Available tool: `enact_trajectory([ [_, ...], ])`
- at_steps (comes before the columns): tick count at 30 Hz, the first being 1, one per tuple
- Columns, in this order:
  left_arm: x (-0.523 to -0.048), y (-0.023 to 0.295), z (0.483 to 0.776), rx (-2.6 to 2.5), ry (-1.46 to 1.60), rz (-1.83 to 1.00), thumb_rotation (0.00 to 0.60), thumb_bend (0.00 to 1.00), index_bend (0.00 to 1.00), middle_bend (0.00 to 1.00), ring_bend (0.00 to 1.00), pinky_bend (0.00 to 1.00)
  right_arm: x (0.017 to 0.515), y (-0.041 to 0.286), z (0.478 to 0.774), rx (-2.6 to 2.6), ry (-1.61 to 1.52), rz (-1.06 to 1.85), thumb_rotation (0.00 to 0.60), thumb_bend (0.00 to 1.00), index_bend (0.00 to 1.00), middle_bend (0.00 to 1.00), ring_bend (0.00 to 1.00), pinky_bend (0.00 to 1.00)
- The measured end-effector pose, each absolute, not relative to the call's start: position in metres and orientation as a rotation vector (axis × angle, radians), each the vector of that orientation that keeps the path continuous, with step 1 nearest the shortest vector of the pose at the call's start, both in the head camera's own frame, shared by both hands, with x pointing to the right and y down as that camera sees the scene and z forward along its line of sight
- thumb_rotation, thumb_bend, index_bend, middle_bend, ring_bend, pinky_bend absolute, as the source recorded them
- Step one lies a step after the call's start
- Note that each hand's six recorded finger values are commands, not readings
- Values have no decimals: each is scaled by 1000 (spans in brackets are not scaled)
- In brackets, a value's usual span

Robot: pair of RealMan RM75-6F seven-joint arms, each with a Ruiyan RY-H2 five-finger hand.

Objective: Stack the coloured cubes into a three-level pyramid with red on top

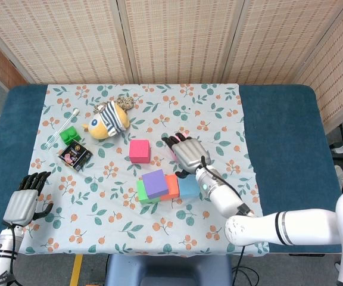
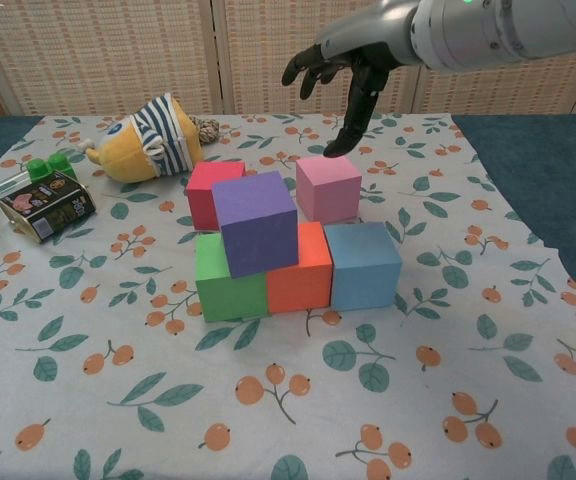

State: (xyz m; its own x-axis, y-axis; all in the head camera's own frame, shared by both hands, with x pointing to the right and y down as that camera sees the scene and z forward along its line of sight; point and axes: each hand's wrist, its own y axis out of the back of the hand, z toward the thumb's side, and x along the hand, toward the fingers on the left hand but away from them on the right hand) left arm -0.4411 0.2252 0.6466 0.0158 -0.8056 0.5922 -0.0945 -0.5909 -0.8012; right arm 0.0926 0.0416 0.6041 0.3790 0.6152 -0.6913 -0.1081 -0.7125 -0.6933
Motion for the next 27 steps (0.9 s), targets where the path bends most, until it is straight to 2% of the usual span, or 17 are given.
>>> enact_trajectory([
  [5, -440, 226, 649, -1730, 914, -1634, 600, 350, 0, 51, 36, 73, 113, 15, 614, -1824, -445, 1374, 600, 172, 0, 41, 0, 59],
  [9, -438, 226, 652, -1728, 901, -1641, 600, 351, 0, 51, 37, 73, 124, 4, 638, -1705, -399, 1392, 600, 167, 0, 34, 0, 40],
  [19, -436, 228, 660, -1726, 870, -1664, 600, 351, 0, 51, 37, 73, 106, 10, 703, -1634, -300, 1423, 600, 159, 0, 34, 0, 30],
  [27, -442, 225, 661, -1717, 888, -1677, 600, 350, 0, 51, 37, 73, 94, 9, 714, -1658, -289, 1427, 600, 159, 0, 34, 0, 29],
])
